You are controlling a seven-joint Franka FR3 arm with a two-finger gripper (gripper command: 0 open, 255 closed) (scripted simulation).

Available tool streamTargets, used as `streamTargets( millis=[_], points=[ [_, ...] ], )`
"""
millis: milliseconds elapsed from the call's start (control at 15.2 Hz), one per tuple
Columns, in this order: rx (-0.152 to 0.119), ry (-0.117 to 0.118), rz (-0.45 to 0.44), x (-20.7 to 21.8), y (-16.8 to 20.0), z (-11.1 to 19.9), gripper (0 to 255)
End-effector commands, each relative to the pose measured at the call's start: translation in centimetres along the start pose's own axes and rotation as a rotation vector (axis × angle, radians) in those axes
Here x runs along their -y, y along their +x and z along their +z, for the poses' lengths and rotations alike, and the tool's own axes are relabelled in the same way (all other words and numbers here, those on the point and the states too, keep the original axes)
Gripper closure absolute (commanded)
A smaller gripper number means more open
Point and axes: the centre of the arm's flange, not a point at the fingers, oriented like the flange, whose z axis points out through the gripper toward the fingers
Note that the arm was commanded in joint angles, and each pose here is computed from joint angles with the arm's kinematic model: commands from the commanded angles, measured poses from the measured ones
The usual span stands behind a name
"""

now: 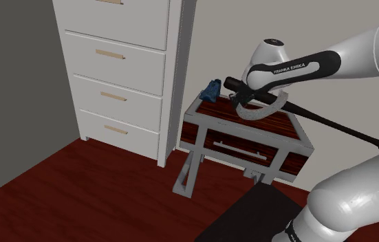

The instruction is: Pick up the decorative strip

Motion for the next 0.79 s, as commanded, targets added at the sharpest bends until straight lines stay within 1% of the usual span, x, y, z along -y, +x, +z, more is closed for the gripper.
streamTargets(
  millis=[0, 660, 726],
  points=[
    [0.000, 0.000, 0.000, -0.1, 0.3, -0.9, 255],
    [0.000, 0.000, 0.000, -0.5, 2.3, -5.7, 255],
    [0.000, 0.000, 0.000, -0.5, 2.3, -5.8, 255]
  ],
)
